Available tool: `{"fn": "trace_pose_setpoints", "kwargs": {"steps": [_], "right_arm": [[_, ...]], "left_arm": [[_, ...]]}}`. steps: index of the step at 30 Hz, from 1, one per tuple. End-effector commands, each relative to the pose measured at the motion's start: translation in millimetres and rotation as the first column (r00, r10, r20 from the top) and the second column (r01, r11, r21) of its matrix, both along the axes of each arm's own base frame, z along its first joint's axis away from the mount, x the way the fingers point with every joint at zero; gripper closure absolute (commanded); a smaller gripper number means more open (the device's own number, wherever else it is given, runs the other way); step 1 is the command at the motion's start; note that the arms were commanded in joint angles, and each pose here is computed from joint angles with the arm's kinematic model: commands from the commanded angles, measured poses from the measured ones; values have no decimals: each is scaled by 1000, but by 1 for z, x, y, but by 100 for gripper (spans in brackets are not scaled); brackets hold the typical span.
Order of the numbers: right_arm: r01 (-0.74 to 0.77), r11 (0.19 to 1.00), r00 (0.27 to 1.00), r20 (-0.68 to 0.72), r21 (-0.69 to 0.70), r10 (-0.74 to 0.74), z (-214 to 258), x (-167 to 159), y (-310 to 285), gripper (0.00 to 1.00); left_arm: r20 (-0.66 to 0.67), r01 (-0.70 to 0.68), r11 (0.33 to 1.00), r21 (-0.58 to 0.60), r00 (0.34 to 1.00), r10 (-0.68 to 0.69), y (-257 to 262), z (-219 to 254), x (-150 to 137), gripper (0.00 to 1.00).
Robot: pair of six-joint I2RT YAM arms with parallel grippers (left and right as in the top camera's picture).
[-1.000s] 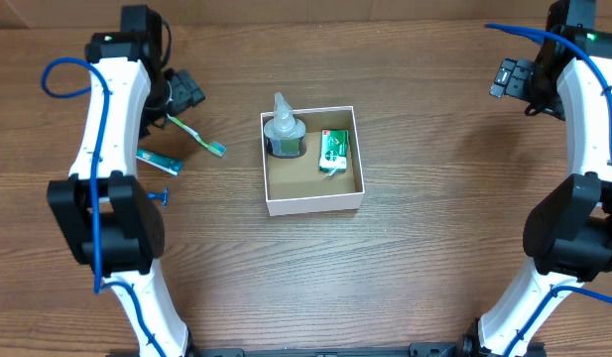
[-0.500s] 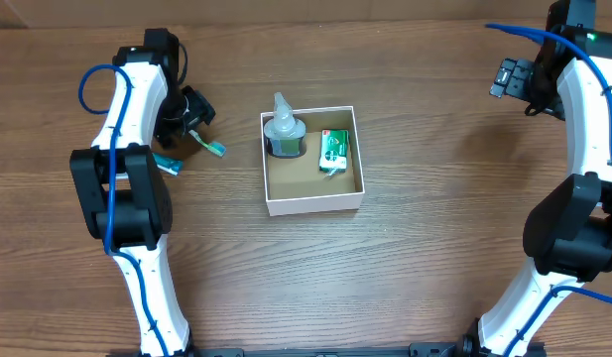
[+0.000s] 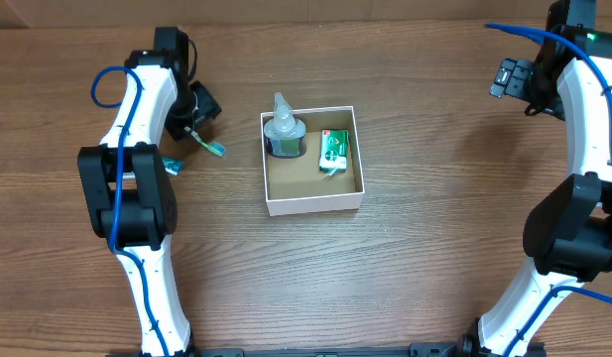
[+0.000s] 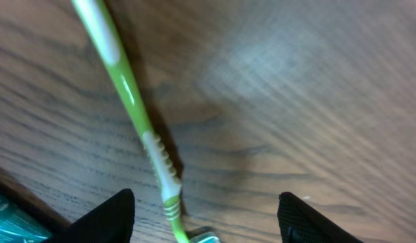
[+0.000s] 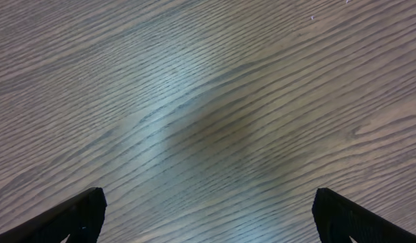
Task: Pack container
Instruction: 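Grasp the toothbrush handle with the left gripper and lift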
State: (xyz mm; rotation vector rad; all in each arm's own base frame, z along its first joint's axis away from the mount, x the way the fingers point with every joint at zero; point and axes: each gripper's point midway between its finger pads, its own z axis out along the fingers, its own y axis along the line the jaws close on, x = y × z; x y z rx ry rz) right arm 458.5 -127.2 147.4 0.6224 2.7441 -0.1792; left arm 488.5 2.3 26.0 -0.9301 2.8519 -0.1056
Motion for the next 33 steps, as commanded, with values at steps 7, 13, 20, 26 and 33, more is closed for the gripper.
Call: {"fn": "trace_pose_setpoints", "kwargs": {"steps": [7,13,20,26,33], "right_arm": [[-3,1000,1000,-6,-12,3,-1,0,0,0],[-3,1000,1000,-6,-12,3,-1,0,0,1],[-3,1000,1000,-6,-12,3,-1,0,0,0],[-3,1000,1000,-6,-12,3,-1,0,0,0],[-3,1000,1000,-6,-12,3,-1,0,0,0]], "left_arm": [[-75,-23,1000,11,997,24,4,-37,-24,32],[-72,-22,1000,5,997,23,4,-40,-24,62],[-84,-14,1000,10,996,15,4,-41,-27,79],[-107,57,998,-30,992,-60,-3,-41,-34,92],[-105,115,992,-50,987,-120,-7,-27,-31,96]]}}
